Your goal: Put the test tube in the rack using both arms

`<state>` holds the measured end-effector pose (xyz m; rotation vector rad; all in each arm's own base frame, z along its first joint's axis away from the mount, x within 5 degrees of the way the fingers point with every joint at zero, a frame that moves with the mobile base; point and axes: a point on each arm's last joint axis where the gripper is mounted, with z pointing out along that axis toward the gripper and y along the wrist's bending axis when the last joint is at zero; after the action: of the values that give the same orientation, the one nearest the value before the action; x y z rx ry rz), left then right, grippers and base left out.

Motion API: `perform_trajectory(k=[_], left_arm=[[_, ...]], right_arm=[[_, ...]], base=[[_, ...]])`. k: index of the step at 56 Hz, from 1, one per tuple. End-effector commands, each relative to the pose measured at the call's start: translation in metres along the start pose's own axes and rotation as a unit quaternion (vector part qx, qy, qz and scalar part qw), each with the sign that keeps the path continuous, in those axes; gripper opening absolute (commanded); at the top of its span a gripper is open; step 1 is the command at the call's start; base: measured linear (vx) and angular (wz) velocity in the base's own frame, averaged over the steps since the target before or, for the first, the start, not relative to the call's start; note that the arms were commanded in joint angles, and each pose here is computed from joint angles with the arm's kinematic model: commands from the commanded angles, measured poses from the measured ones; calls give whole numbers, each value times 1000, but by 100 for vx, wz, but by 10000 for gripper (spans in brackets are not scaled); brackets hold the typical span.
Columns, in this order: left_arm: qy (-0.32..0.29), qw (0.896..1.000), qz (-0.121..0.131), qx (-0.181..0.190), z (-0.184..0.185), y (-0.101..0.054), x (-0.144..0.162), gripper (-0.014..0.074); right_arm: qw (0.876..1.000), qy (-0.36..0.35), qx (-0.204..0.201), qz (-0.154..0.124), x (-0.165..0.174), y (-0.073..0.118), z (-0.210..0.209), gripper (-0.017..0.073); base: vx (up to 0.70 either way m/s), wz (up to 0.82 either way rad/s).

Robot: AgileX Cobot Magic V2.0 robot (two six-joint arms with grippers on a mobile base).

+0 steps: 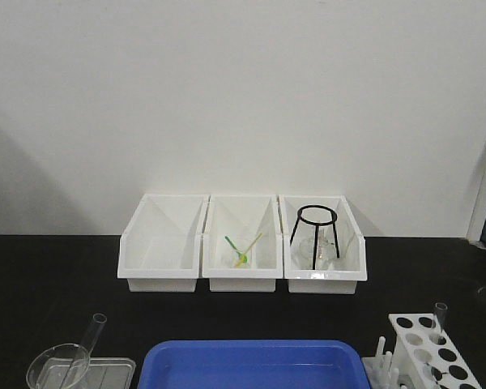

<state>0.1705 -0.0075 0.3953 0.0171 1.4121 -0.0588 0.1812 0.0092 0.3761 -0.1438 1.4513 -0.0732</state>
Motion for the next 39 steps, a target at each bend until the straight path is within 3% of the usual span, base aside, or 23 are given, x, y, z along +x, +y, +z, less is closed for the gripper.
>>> perform_trajectory(k=[1, 11, 18, 24, 30, 39], left_arm=[[-72, 997, -4, 4, 0, -1, -22, 51], [-72, 997, -3, 4, 0, -1, -22, 197], [-69, 998, -3, 4, 0, -1, -22, 353], [-68, 998, -2, 4, 0, -1, -21, 462], [-72, 997, -2, 4, 0, -1, -22, 519], [-102, 995, -7, 6, -1, -1, -28, 523]], right_arm=[[999, -51, 4, -5, -19, -2, 0, 73], [999, -45, 4, -8, -18, -2, 0, 270], [999, -51, 5, -7, -19, -2, 0, 490], [999, -50, 4, -7, -18, -2, 0, 620], [999, -53, 5, -7, -19, -2, 0, 685], [998, -59, 5, 0, -20, -2, 0, 683]], base=[[0, 0], [0, 0], [0, 0], [0, 0], [0, 0], [0, 0]])
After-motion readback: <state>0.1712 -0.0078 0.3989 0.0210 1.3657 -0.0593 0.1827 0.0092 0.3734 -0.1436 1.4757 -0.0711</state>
